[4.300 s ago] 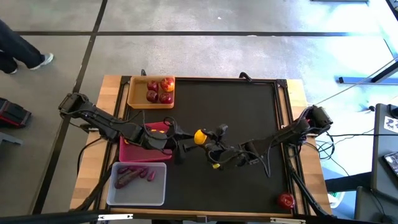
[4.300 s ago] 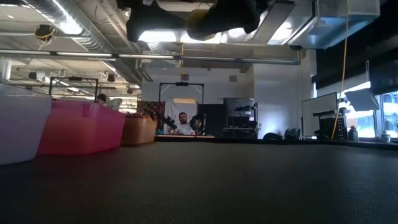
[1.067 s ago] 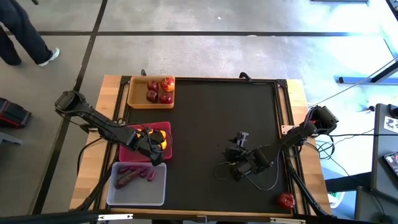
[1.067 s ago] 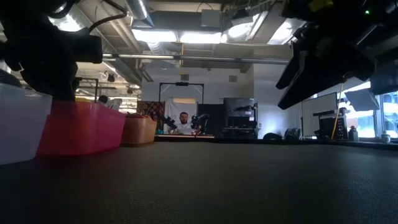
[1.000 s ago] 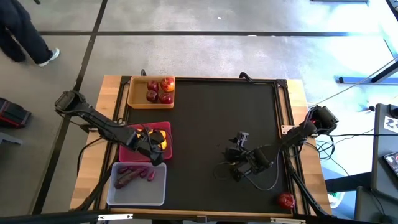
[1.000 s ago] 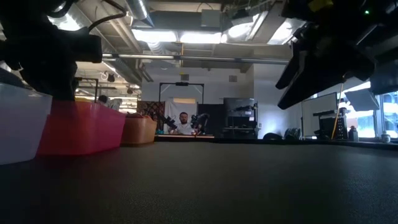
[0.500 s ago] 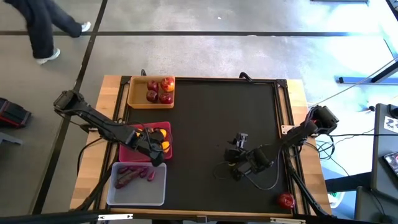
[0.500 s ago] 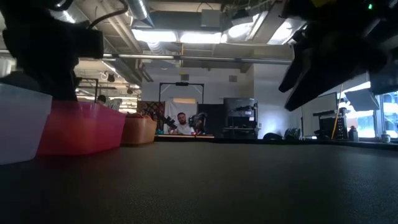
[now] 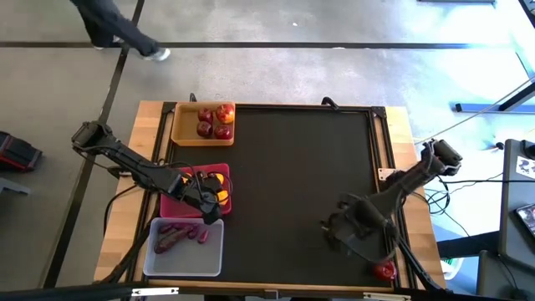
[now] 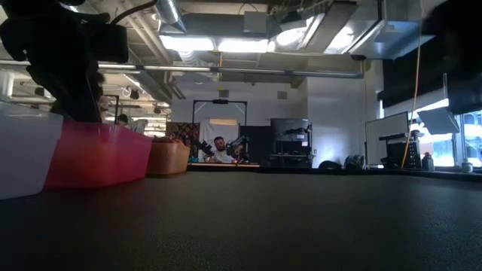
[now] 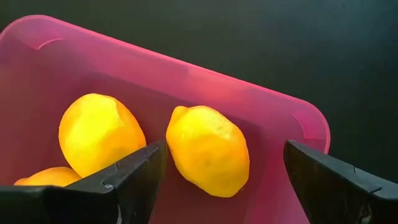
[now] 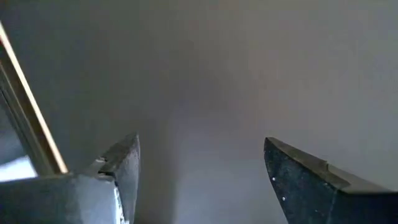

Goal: Sort produce into baskets
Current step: Put the apple into the orange bin

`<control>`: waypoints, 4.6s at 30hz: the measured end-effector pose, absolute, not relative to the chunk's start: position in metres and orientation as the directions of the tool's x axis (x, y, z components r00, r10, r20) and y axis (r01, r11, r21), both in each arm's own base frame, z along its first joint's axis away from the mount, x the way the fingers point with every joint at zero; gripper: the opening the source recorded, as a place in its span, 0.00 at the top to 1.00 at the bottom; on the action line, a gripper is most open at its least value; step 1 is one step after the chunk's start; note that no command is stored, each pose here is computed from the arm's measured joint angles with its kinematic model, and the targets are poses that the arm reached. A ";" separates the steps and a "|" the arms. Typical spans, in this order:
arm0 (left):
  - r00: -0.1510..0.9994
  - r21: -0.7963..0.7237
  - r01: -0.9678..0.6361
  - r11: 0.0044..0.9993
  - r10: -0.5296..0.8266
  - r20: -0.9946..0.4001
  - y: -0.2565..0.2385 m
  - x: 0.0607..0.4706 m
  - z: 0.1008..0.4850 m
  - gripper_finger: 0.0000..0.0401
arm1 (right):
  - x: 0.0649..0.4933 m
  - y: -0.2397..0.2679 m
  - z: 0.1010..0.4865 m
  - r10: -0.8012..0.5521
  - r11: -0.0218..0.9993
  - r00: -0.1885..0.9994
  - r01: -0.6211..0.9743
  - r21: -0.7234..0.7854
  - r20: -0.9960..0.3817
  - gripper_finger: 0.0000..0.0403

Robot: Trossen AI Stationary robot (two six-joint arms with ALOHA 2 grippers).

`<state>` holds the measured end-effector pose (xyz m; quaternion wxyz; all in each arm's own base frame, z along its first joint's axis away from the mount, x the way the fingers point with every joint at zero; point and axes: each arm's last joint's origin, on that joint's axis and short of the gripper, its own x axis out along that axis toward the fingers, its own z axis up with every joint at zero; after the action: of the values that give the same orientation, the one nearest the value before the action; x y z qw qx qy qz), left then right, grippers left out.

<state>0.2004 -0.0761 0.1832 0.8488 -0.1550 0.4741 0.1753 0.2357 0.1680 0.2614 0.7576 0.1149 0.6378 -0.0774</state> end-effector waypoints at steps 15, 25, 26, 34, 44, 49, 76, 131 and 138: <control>0.490 -0.078 -0.422 0.903 0.155 -0.858 -0.076 0.200 0.183 0.21 | 0.173 0.224 0.269 0.185 0.863 -0.086 0.490 0.120 -0.979 0.31; 0.490 -0.077 -0.422 0.903 0.155 -0.858 -0.076 0.200 0.183 0.21 | 0.146 0.243 0.269 0.210 0.788 -0.165 0.612 0.067 -0.964 0.02; 0.489 -0.077 -0.422 0.903 0.156 -0.858 -0.076 0.200 0.183 0.21 | 0.144 0.244 0.269 0.208 0.787 -0.166 0.614 0.064 -0.964 0.03; 0.489 -0.074 -0.419 0.905 0.156 -0.858 -0.076 0.200 0.183 0.21 | 0.143 0.248 0.262 0.171 0.801 -0.177 0.598 0.032 -0.969 0.02; 0.489 -0.075 -0.418 0.905 0.156 -0.858 -0.076 0.200 0.183 0.21 | 0.147 0.259 0.260 0.253 0.794 -0.142 0.596 0.122 -0.957 0.03; 0.489 -0.076 -0.422 0.904 0.156 -0.858 -0.076 0.200 0.183 0.21 | 0.156 0.270 0.262 0.342 0.770 -0.018 0.579 0.269 -0.940 0.03; 0.489 -0.080 -0.426 0.901 0.156 -0.858 -0.076 0.200 0.183 0.21 | 0.142 0.262 0.251 0.267 0.732 -0.154 0.675 0.096 -0.951 0.03; 0.706 -0.128 -0.328 0.936 0.153 -0.692 -0.079 0.223 0.198 0.21 | 0.205 0.206 0.240 0.046 0.850 0.089 0.519 0.086 -0.995 0.55; 0.730 -0.105 -0.348 0.932 0.199 -0.653 -0.065 0.235 0.198 0.21 | 0.243 0.156 0.240 -0.077 0.873 0.138 0.487 0.000 -0.987 0.55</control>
<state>0.2353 -0.0653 0.1981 0.9235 -0.1108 0.3360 0.1481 0.2425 0.1559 0.2403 0.7364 0.1634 0.6279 -0.1916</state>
